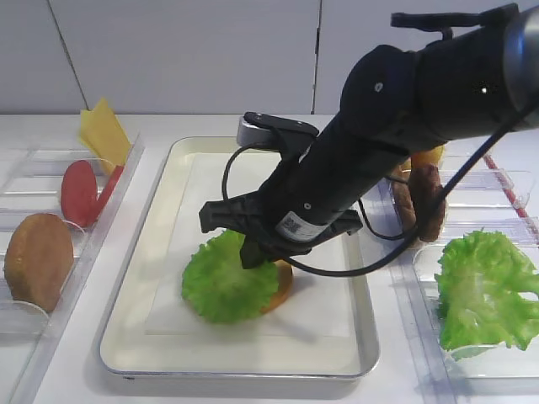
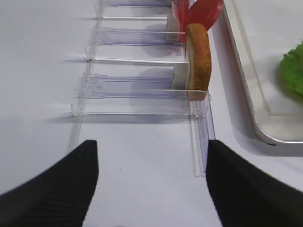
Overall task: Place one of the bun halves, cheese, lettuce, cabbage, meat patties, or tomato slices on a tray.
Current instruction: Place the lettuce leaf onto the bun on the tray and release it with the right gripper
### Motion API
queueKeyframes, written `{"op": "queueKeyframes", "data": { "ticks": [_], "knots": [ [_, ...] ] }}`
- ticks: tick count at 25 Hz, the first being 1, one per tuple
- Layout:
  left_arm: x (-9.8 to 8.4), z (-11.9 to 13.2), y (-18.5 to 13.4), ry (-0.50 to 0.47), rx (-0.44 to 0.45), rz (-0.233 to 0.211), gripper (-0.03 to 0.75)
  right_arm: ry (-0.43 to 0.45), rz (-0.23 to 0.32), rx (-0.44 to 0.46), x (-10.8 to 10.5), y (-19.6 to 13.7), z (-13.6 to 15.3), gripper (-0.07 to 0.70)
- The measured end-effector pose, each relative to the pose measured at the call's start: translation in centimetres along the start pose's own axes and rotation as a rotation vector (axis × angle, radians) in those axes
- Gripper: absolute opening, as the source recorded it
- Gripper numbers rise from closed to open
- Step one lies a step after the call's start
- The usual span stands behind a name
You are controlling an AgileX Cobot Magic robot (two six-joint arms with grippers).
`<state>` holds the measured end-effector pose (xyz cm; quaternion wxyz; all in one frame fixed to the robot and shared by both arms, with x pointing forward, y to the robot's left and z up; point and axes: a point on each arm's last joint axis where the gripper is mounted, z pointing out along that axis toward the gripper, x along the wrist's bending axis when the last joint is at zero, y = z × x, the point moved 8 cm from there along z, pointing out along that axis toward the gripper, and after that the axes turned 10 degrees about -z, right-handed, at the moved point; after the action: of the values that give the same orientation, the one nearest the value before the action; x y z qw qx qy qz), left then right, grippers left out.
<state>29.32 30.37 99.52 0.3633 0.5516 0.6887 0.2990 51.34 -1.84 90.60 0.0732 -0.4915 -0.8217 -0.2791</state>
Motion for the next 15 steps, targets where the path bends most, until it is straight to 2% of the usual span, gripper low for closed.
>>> {"op": "queueKeyframes", "data": {
  "ticks": [6,15],
  "knots": [
    [0.0,0.0,0.0,0.0,0.0,0.0,0.47,-0.065,0.026,0.006,-0.9,-0.2,-0.7,0.065],
    [0.0,0.0,0.0,0.0,0.0,0.0,0.47,-0.082,0.03,0.015,-1.2,-0.3,-0.7,0.065]
  ]
}}
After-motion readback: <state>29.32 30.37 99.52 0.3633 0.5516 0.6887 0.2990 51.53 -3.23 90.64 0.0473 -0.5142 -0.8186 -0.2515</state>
